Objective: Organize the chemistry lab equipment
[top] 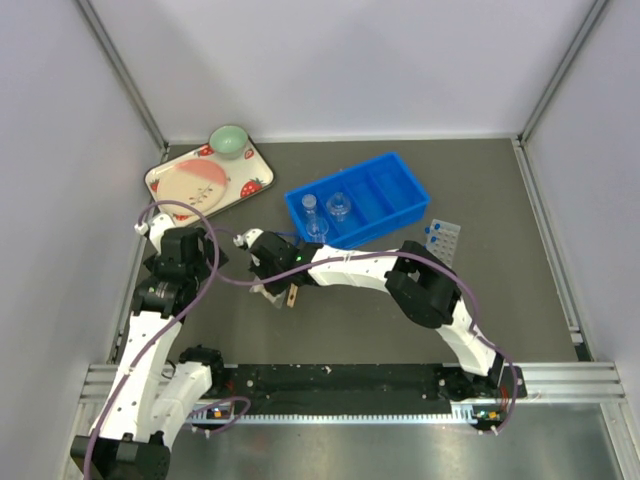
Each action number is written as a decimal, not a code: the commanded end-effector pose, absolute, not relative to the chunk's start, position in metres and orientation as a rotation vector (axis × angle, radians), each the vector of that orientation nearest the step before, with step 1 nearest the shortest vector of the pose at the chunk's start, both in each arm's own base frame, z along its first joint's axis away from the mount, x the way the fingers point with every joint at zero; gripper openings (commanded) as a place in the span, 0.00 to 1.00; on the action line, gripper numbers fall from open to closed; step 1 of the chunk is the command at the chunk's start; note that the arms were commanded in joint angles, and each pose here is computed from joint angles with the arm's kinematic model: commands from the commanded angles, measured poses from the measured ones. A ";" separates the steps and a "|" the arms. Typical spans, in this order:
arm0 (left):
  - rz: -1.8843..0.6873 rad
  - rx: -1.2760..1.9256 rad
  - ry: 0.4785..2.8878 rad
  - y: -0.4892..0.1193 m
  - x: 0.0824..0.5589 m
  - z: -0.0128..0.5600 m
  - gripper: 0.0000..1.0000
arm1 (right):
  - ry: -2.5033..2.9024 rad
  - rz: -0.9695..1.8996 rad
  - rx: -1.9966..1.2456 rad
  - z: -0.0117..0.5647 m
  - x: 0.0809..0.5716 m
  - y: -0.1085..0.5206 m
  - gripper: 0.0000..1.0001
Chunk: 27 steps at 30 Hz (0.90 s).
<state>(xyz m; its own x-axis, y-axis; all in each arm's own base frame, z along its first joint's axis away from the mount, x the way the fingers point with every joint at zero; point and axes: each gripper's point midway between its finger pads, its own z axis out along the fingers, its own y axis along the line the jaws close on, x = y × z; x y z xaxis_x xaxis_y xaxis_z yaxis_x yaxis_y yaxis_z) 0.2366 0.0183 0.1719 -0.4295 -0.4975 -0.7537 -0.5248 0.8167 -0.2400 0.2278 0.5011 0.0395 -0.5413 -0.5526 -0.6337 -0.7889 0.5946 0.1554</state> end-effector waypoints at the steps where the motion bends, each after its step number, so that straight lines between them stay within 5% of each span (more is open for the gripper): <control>1: 0.031 -0.745 2.058 0.020 0.241 0.178 0.98 | 2.216 0.612 -1.026 0.085 0.228 0.502 0.00; 17: 0.006 -0.683 2.068 0.015 0.243 0.178 0.98 | 1.999 0.450 -0.646 0.253 0.287 0.397 0.00; 27: -0.028 -0.650 2.068 0.010 0.245 0.179 0.99 | 2.103 0.362 -0.391 0.235 0.371 0.315 0.00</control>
<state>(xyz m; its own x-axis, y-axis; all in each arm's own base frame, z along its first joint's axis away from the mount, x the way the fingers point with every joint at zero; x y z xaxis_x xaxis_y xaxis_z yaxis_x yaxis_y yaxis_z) 0.2386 0.0122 0.1736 -0.4427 -0.4671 -0.7654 -0.4679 0.8485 -0.2471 0.3563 0.3266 0.2509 -0.4747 -0.1542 -0.8665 -0.4513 0.8879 0.0892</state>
